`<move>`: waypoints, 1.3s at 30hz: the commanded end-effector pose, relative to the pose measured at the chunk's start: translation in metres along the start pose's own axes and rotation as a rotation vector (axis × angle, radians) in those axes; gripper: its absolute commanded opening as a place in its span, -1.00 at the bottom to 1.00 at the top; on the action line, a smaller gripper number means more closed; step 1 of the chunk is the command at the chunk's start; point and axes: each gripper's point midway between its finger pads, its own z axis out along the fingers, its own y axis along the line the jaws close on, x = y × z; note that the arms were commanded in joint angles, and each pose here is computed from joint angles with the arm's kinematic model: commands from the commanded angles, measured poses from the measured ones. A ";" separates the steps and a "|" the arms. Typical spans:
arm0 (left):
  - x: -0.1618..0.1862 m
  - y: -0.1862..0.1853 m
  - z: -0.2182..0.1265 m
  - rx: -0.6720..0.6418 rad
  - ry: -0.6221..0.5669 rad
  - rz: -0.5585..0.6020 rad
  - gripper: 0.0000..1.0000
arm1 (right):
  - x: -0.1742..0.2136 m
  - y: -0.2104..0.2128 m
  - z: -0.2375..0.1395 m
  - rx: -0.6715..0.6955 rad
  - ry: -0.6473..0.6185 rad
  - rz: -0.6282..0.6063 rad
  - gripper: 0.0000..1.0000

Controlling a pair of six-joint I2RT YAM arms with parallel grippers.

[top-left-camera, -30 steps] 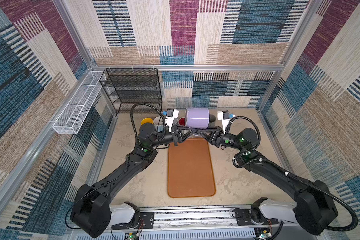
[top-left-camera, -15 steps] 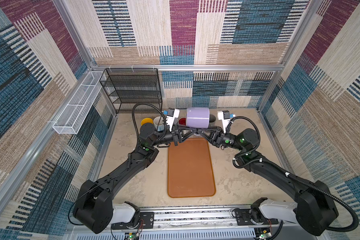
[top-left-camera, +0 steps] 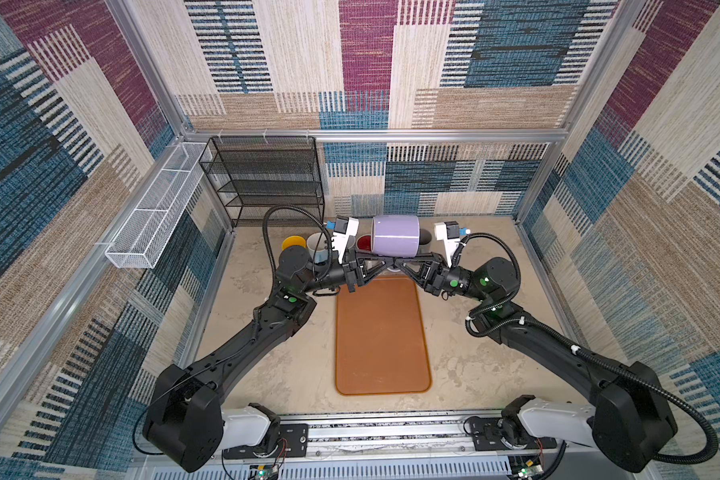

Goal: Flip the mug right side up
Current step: 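Hold the lavender mug with both grippers and turn it with the right gripper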

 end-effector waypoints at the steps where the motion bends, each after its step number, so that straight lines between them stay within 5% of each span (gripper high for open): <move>1: -0.005 -0.003 -0.002 -0.009 -0.017 0.052 -0.67 | -0.008 0.017 -0.001 -0.051 -0.016 -0.058 -0.97; 12: -0.011 -0.005 -0.008 -0.026 -0.039 0.062 -0.47 | -0.006 0.015 -0.002 -0.036 -0.009 -0.060 -0.99; 16: -0.010 -0.003 -0.008 -0.027 -0.032 0.055 -0.60 | -0.006 0.016 0.000 -0.045 -0.002 -0.061 -0.99; 20: -0.008 0.000 -0.006 -0.024 -0.022 0.048 -0.98 | -0.005 0.017 0.002 -0.054 0.007 -0.057 -0.84; 30: -0.004 0.000 -0.003 0.014 -0.005 0.036 -1.00 | -0.009 0.022 0.002 -0.057 -0.005 -0.063 -0.53; 39: -0.004 -0.004 -0.001 0.043 0.001 0.028 -1.00 | -0.013 0.023 0.002 -0.053 -0.023 -0.068 -0.52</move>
